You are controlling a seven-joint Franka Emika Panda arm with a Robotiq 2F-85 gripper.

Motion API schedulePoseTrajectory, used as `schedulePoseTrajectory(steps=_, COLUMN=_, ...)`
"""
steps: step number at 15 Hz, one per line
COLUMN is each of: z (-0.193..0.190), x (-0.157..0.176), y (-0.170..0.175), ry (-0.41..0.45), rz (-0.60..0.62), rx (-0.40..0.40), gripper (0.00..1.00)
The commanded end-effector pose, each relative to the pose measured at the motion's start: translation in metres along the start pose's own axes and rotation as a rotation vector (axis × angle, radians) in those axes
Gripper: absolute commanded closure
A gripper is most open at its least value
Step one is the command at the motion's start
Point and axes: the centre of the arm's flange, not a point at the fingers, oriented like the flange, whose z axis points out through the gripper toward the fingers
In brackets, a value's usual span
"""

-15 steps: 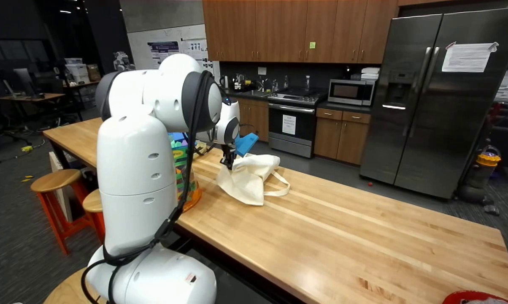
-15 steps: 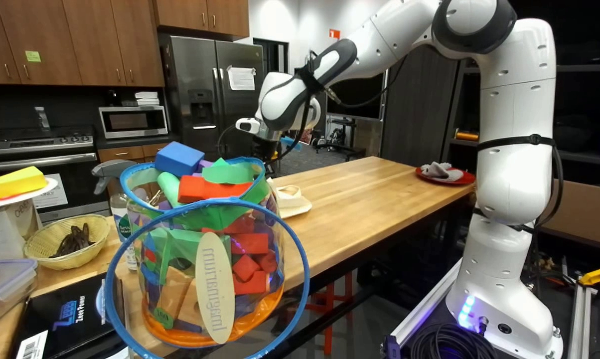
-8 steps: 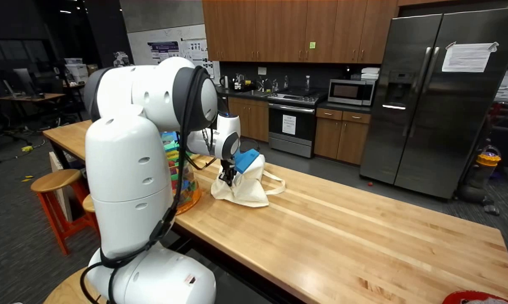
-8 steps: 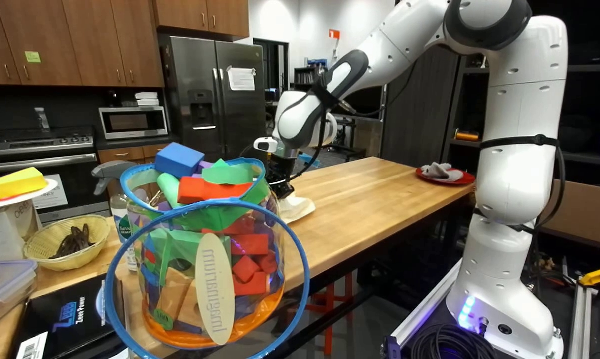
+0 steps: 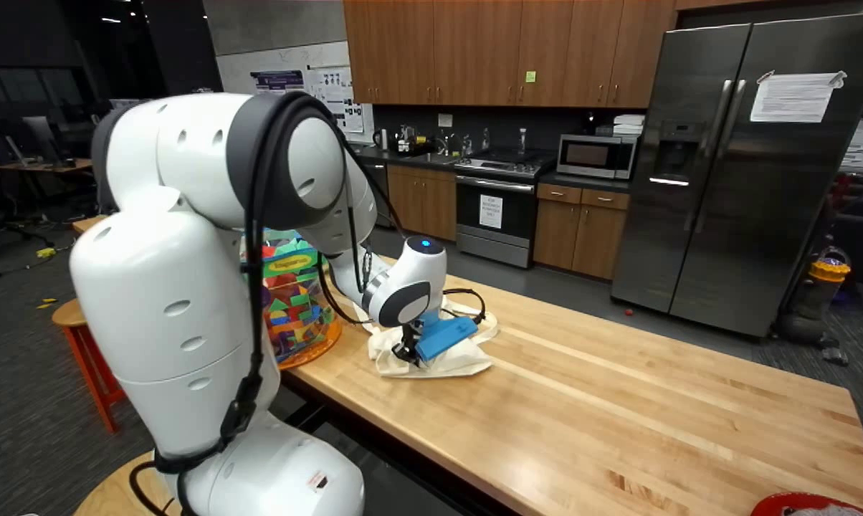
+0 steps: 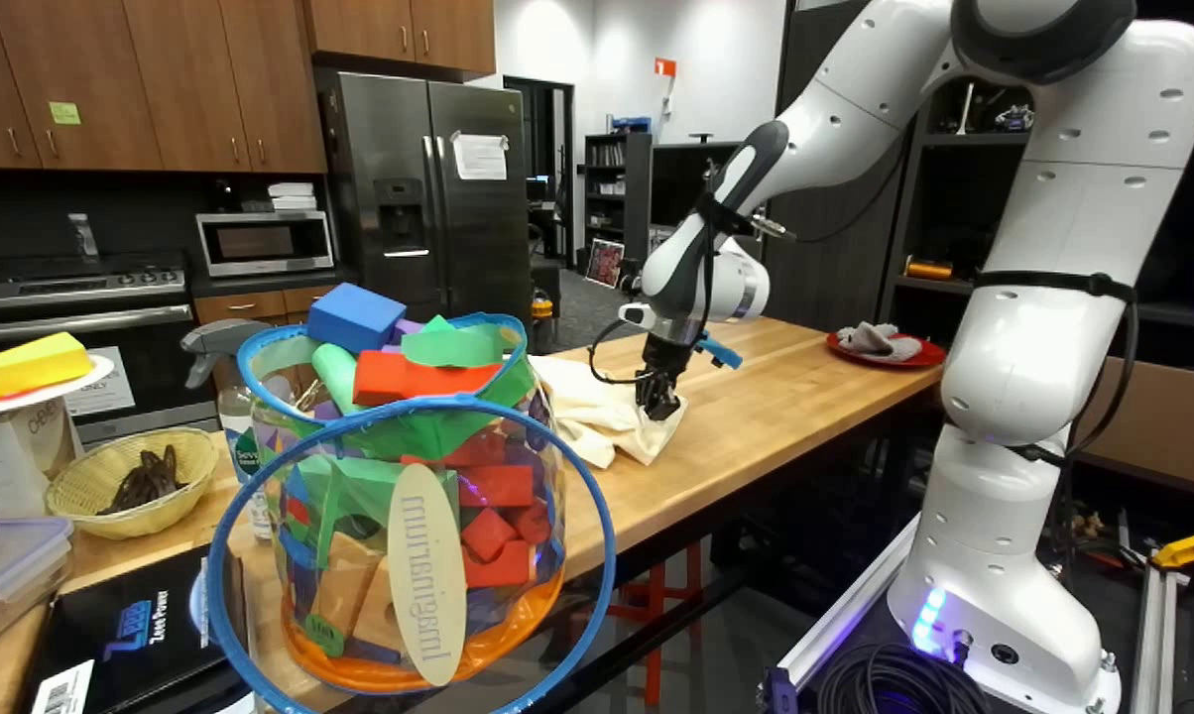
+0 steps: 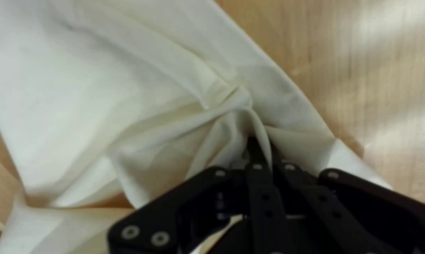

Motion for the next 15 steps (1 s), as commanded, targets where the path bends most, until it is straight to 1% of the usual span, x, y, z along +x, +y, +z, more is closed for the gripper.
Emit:
schedulePoseTrajectory(steps=1, z=-0.016, x=-0.091, y=-0.024, ry=0.028, rz=0.179, rx=-0.052, gripper=0.99)
schedulePoseTrajectory(steps=3, z=-0.028, x=-0.134, y=-0.027, ry=0.037, rz=0.250, rx=-0.091, gripper=0.99)
schedulePoseTrajectory(steps=6, z=-0.043, x=-0.199, y=-0.017, ry=0.026, rz=0.338, rx=-0.134, gripper=0.99)
schedulePoseTrajectory(steps=9, z=-0.064, x=-0.263, y=-0.012, ry=0.042, rz=0.428, rx=-0.195, gripper=0.99)
schedulePoseTrajectory(steps=12, z=-0.077, x=-0.313, y=-0.019, ry=0.026, rz=0.516, rx=-0.233, gripper=0.99)
schedulePoseTrajectory(steps=13, z=-0.079, x=-0.325, y=-0.022, ry=0.017, rz=0.545, rx=-0.238, gripper=0.99)
schedulePoseTrajectory(steps=15, z=-0.083, x=-0.339, y=-0.025, ry=0.009, rz=0.589, rx=-0.245, gripper=0.99)
